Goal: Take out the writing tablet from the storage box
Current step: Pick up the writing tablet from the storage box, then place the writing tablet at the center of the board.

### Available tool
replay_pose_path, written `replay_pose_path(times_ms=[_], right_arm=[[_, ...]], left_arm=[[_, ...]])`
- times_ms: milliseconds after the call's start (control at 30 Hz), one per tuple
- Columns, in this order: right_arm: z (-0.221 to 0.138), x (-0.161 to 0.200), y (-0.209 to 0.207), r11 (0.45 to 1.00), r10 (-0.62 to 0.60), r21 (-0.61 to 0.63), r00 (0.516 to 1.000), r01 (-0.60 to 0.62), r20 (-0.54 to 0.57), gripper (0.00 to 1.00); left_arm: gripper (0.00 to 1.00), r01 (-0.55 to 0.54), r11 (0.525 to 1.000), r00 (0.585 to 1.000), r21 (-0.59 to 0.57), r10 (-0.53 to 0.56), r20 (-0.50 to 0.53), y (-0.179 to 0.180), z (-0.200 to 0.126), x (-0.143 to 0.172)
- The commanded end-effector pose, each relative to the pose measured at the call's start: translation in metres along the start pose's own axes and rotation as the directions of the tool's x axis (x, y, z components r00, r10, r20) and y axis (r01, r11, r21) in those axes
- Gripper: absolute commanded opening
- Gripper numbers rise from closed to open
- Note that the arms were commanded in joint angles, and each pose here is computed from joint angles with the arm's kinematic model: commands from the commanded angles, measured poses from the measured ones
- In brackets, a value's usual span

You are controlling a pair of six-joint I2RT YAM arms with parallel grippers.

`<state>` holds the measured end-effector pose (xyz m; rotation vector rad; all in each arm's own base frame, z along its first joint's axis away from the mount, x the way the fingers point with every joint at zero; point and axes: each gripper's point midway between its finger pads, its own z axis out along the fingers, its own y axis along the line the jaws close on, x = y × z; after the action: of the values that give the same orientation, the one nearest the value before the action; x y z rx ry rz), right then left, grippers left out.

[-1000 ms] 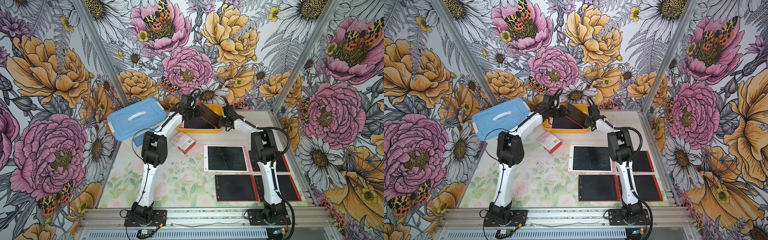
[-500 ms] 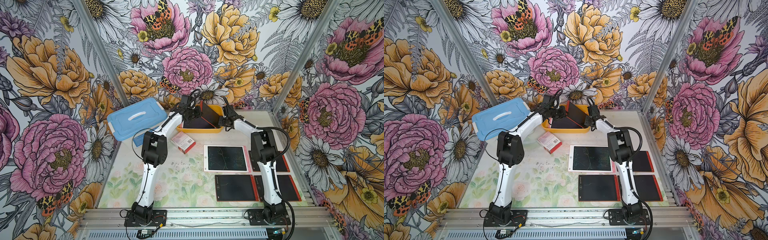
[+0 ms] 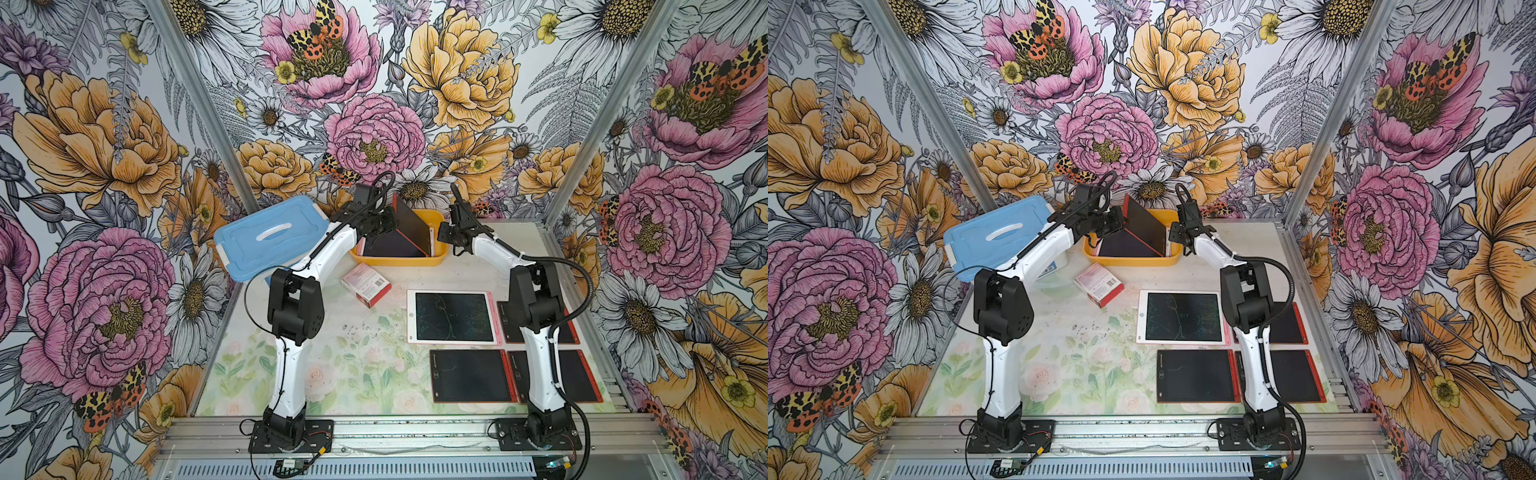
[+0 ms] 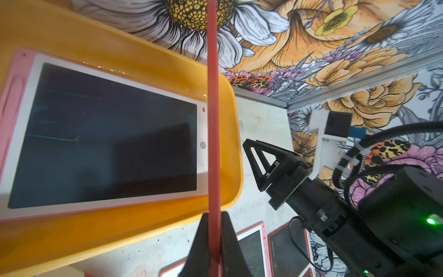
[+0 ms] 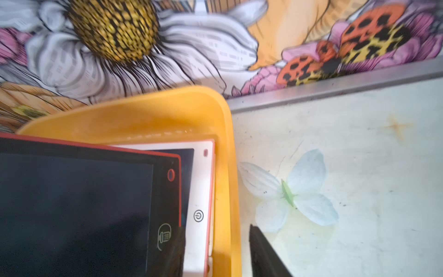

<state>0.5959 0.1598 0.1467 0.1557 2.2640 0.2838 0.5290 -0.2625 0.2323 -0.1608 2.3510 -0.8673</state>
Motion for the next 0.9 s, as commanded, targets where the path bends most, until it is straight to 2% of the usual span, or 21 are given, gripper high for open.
replay_pose_path(times_ms=[0, 267, 433, 633, 867], right_arm=[[-0.047, -0.044, -0.001, 1.0, 0.008, 0.004, 0.992, -0.009, 0.123, 0.53], [-0.114, -0.059, -0.022, 0.999, 0.035, 0.026, 0.977, -0.041, 0.211, 0.62], [-0.157, -0.063, -0.045, 0.996, 0.06, 0.053, 0.96, -0.077, 0.273, 0.71], [-0.202, -0.06, -0.081, 0.987, 0.094, 0.09, 0.937, -0.131, 0.336, 0.83], [-0.227, -0.053, -0.104, 0.981, 0.122, 0.096, 0.923, -0.168, 0.366, 0.92]], left_arm=[[0.0, -0.049, 0.998, 0.995, 0.028, 0.046, 0.091, -0.022, -0.032, -0.019], [0.0, -0.082, 0.991, 0.988, 0.101, 0.068, 0.136, -0.062, -0.064, -0.012], [0.0, -0.084, 0.984, 0.99, 0.156, 0.065, 0.126, -0.089, -0.063, 0.002], [0.0, -0.079, 0.965, 0.994, 0.25, 0.057, 0.096, -0.129, -0.037, 0.027], [0.0, -0.047, 0.947, 0.999, 0.317, 0.044, 0.015, -0.169, 0.025, 0.072]])
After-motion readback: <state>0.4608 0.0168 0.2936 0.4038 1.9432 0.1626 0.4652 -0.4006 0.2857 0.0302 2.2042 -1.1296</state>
